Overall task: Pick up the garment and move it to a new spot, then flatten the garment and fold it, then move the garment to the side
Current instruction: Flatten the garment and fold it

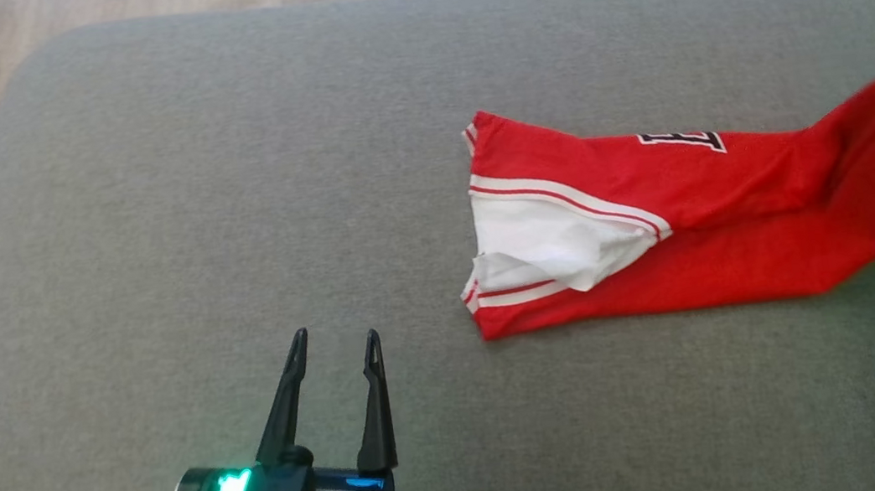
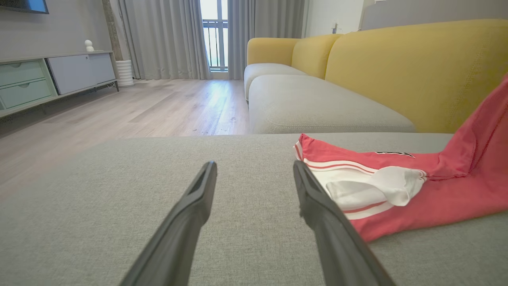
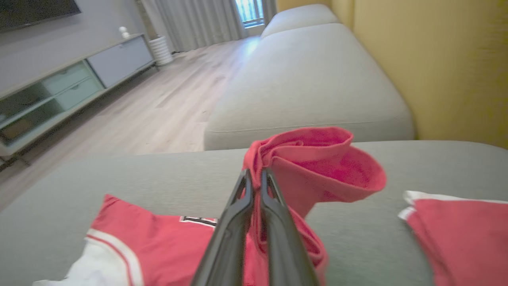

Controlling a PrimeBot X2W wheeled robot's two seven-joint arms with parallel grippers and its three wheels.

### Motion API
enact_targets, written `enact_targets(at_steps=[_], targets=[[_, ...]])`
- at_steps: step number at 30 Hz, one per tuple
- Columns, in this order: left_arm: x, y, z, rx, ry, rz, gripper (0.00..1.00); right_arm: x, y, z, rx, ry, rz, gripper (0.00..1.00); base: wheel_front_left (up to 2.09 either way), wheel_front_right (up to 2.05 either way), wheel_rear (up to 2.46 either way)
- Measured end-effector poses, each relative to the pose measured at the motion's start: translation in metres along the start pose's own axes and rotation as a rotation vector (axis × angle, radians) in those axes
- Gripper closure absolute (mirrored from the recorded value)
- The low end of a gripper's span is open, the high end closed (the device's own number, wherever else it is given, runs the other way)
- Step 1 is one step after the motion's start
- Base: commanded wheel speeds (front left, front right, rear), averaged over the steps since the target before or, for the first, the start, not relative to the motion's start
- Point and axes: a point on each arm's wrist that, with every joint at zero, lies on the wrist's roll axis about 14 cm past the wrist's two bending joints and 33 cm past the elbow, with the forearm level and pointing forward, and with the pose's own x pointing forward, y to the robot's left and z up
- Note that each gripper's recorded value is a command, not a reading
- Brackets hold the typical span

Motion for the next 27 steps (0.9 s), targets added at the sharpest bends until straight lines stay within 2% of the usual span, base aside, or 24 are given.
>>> enact_targets(at_steps=[11,17,23,24,25,26,27], targets=[[-0.015,0.017,-0.001,-0.003,0.004,0.046,0.00,0.028,0.152,-0.016,-0.020,0.076,0.381,1.00,0.00,0.00,0.00],[-0.021,0.024,-0.002,-0.013,0.011,0.079,0.00,0.032,0.208,-0.044,-0.026,0.167,0.525,1.00,0.00,0.00,0.00],[-0.024,0.030,-0.008,-0.004,0.031,0.098,0.00,0.032,0.242,-0.068,-0.028,0.244,0.609,1.00,0.00,0.00,0.00],[-0.025,0.031,-0.008,-0.004,0.032,0.100,0.00,0.031,0.247,-0.072,-0.030,0.255,0.622,0.95,0.00,0.00,0.00],[-0.025,0.032,-0.009,-0.004,0.034,0.103,0.00,0.030,0.251,-0.076,-0.028,0.266,0.631,0.55,0.00,0.00,0.00],[-0.025,0.032,-0.009,-0.004,0.035,0.104,0.00,0.030,0.254,-0.078,-0.020,0.270,0.636,0.00,0.00,0.00,0.00],[-0.024,0.032,-0.009,0.000,0.035,0.104,0.00,0.031,0.256,-0.076,-0.009,0.257,0.638,0.00,0.00,0.00,0.00]])
